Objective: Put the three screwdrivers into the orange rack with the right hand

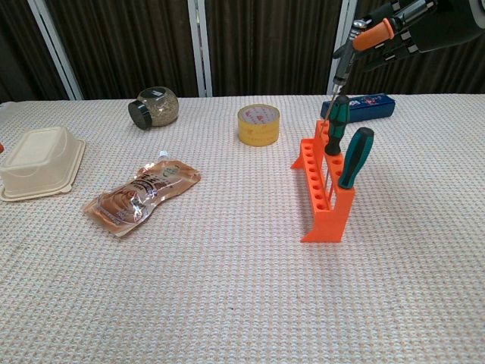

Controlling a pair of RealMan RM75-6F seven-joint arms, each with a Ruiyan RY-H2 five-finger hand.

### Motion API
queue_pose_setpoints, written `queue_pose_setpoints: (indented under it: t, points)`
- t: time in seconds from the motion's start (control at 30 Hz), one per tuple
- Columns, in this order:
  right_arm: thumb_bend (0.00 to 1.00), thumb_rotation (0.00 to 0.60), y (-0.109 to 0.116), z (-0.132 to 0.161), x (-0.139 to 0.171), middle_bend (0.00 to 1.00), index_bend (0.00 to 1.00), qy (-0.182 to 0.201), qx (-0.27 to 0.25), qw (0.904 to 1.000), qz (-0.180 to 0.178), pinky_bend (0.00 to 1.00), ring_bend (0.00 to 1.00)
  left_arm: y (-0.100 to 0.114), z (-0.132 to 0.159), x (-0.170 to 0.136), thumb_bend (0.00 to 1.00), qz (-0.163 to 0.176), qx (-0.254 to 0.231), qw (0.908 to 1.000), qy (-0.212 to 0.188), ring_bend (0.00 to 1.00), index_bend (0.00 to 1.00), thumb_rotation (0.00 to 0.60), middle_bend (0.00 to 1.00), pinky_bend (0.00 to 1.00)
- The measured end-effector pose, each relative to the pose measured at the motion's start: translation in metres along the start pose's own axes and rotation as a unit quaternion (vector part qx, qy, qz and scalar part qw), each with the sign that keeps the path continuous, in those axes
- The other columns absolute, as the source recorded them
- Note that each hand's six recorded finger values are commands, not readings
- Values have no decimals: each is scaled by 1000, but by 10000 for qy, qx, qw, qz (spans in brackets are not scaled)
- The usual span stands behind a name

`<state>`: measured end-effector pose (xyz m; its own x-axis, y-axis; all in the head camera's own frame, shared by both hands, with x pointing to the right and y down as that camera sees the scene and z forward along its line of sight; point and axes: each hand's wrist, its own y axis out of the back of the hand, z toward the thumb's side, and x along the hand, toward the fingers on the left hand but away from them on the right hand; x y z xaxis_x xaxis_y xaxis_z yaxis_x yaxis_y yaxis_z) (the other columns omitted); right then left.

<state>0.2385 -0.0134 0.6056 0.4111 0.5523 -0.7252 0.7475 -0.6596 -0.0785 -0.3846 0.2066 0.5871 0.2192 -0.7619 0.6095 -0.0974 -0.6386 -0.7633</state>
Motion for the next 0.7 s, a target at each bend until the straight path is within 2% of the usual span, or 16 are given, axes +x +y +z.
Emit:
queue_pose_setpoints:
  t: [0.7]
  points:
    - [352, 600, 11, 8, 4, 251, 671, -64, 75, 9998, -151, 0, 0, 2, -2, -1, 293, 38, -28, 10000, 20, 0, 157, 600, 0, 0]
